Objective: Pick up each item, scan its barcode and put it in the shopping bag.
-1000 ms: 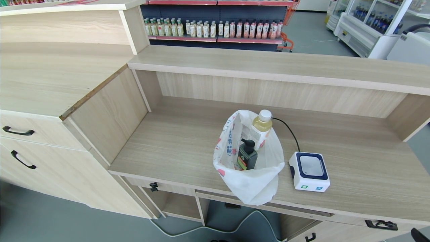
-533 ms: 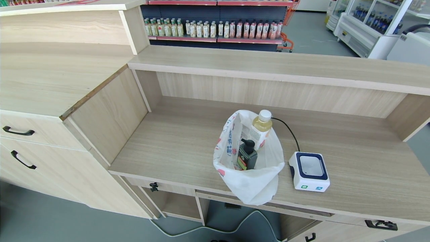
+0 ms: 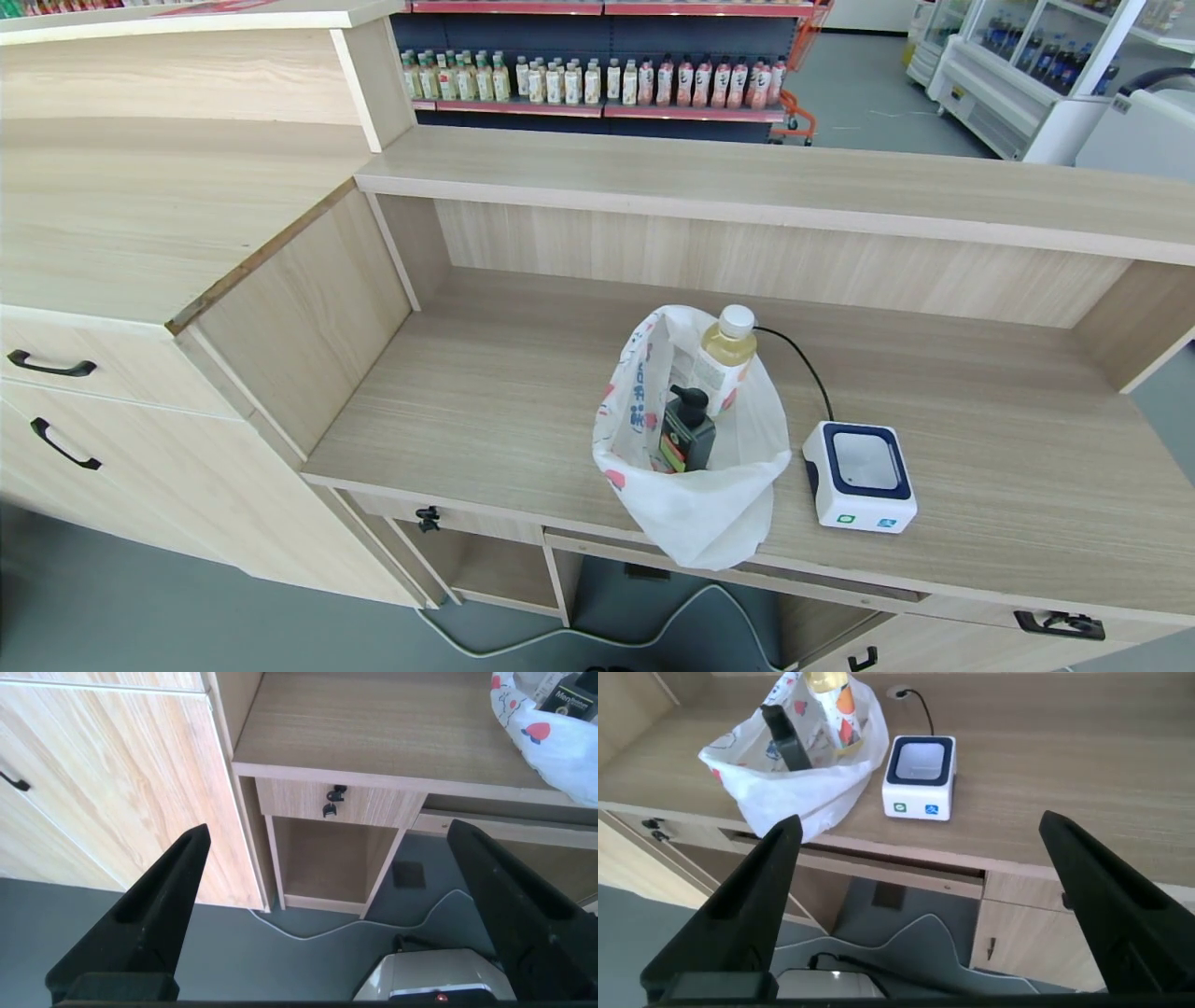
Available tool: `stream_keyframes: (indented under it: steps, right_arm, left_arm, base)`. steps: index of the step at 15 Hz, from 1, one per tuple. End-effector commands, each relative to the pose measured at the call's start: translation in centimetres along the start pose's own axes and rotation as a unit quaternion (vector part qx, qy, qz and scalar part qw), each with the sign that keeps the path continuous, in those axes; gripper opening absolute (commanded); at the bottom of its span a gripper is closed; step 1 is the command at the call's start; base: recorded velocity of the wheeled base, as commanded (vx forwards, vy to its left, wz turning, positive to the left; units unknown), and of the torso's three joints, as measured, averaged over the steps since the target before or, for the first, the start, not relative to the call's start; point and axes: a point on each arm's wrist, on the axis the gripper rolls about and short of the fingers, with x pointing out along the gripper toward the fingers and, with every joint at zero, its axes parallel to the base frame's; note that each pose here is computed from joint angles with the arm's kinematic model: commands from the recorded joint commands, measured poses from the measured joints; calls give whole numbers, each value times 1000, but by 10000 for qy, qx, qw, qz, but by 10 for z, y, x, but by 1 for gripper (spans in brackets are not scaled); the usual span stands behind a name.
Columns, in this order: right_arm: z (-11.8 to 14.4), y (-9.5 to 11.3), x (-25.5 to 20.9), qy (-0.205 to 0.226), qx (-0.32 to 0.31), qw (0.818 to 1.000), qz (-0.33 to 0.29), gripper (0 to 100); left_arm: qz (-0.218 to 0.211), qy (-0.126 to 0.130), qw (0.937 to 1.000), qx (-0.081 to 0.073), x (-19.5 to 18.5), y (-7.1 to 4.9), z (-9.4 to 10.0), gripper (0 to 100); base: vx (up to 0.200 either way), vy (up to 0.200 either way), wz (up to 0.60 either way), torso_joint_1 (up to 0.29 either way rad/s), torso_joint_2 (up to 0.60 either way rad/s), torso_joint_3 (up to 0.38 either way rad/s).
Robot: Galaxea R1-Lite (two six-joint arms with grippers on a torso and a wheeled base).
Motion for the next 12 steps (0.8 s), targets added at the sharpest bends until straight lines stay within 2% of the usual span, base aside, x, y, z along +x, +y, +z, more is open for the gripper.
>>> stream_keyframes:
  steps: [1,4,12]
  right_arm:
    - [0,0,0,7,103,9999,-8,100]
    - [0,0,0,25,-79,10000,30,100]
    - [0,0,0,15,-34,10000,-8,100]
  left_arm:
    - [0,9,10000,1,0,0,0,100]
    - [0,9,10000,1,0,0,0,100]
    - [0,9,10000,1,0,0,0,100]
  base:
    - [0,0,0,0,0,0]
    - [0,0,0,0,0,0]
    - [0,0,0,0,0,0]
